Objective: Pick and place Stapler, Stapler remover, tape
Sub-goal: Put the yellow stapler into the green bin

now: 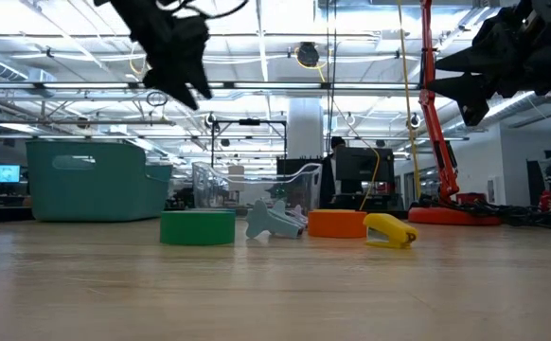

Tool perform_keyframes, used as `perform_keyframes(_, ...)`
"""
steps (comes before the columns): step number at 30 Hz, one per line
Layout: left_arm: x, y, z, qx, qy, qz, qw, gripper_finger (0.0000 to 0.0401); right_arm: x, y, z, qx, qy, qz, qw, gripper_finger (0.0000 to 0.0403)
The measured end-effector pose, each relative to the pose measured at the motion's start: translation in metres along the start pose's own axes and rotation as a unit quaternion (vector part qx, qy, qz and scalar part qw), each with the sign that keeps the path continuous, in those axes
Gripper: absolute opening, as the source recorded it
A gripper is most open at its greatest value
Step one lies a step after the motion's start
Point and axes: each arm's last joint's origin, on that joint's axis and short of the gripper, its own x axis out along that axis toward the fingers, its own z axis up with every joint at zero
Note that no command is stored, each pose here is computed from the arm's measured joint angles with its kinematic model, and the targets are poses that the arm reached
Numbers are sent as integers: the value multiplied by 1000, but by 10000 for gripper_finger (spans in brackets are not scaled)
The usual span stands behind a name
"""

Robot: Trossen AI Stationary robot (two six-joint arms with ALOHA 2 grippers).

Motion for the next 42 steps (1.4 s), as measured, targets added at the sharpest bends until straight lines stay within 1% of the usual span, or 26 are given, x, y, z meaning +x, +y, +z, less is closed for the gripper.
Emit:
perform_keyframes(3,3,-28,-3,26,-22,-11,999,271,0,0,0,0,0,0,1000,166)
perform_keyframes(5,4,-44,-4,25,-41,-24,999,271,0,0,0,0,0,0,1000,166)
perform_keyframes(8,7,-61,-7,17,-48,-48,998,271,0,0,0,0,0,0,1000,167)
perform_keyframes(13,10,-82,-9,-10,-66,-90,994,271,0,0,0,1,0,0,1000,166)
perform_keyframes(17,7,-93,-8,-11,-83,-123,989,271,0,0,0,2,0,0,1000,166)
perform_keyframes(22,1,-98,-10,6,-93,-128,987,271,0,0,0,2,0,0,1000,166)
perform_keyframes(27,-12,-97,-12,26,-100,-130,986,271,0,0,0,2,0,0,1000,166)
perform_keyframes(35,-47,-92,-22,25,-125,-92,988,271,0,0,0,2,0,0,1000,166)
perform_keyframes(42,-78,-85,-29,28,-152,-83,984,271,0,0,0,2,0,0,1000,166)
